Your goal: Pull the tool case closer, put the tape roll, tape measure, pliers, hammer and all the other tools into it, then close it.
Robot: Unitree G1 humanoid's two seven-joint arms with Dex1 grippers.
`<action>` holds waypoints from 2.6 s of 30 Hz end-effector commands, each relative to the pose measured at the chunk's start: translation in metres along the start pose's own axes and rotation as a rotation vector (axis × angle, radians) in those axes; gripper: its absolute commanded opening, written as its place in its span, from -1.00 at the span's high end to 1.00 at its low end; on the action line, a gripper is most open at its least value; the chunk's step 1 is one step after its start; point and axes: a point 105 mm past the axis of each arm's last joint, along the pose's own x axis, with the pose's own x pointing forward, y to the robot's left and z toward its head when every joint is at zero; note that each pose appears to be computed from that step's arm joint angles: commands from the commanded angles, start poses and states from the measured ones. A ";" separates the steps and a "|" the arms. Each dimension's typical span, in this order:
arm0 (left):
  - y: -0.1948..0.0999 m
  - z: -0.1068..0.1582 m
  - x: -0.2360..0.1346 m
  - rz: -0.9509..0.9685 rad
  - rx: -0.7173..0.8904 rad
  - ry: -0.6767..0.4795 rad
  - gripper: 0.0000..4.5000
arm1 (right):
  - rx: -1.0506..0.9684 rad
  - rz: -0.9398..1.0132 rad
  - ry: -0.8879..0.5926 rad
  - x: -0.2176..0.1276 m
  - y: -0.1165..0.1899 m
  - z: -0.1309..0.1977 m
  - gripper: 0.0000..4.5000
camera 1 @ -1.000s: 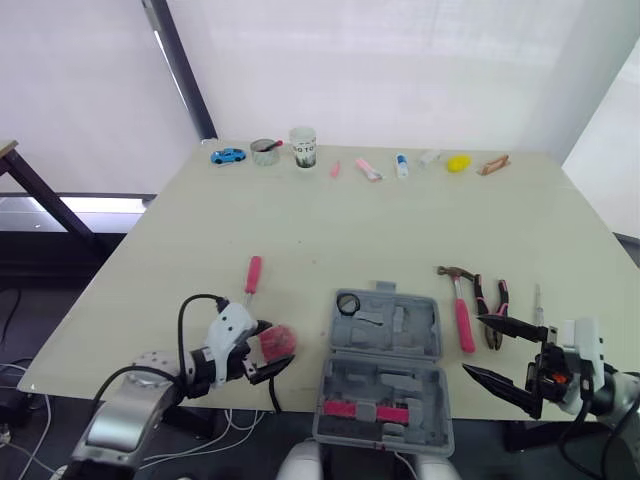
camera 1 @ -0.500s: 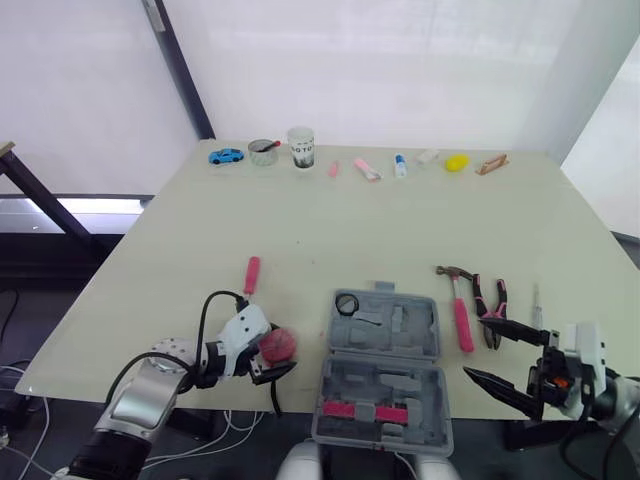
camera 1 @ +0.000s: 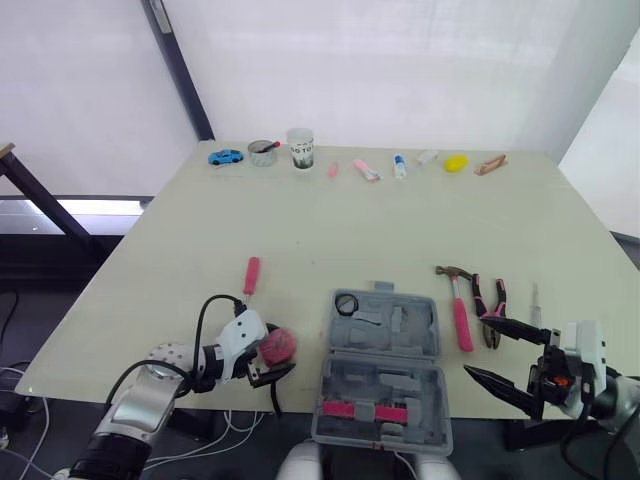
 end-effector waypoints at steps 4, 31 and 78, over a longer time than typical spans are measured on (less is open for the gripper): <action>0.000 -0.012 -0.001 0.026 -0.024 0.004 -0.36 | -0.047 0.016 -0.026 0.002 0.000 0.013 -1.00; -0.001 0.148 0.025 -0.475 0.544 -0.176 -0.36 | 0.200 -0.063 -0.001 0.019 -0.006 0.014 -1.00; -0.063 0.234 0.080 -0.750 0.654 -0.402 -0.95 | 1.052 -0.182 -0.033 0.086 0.005 0.034 0.75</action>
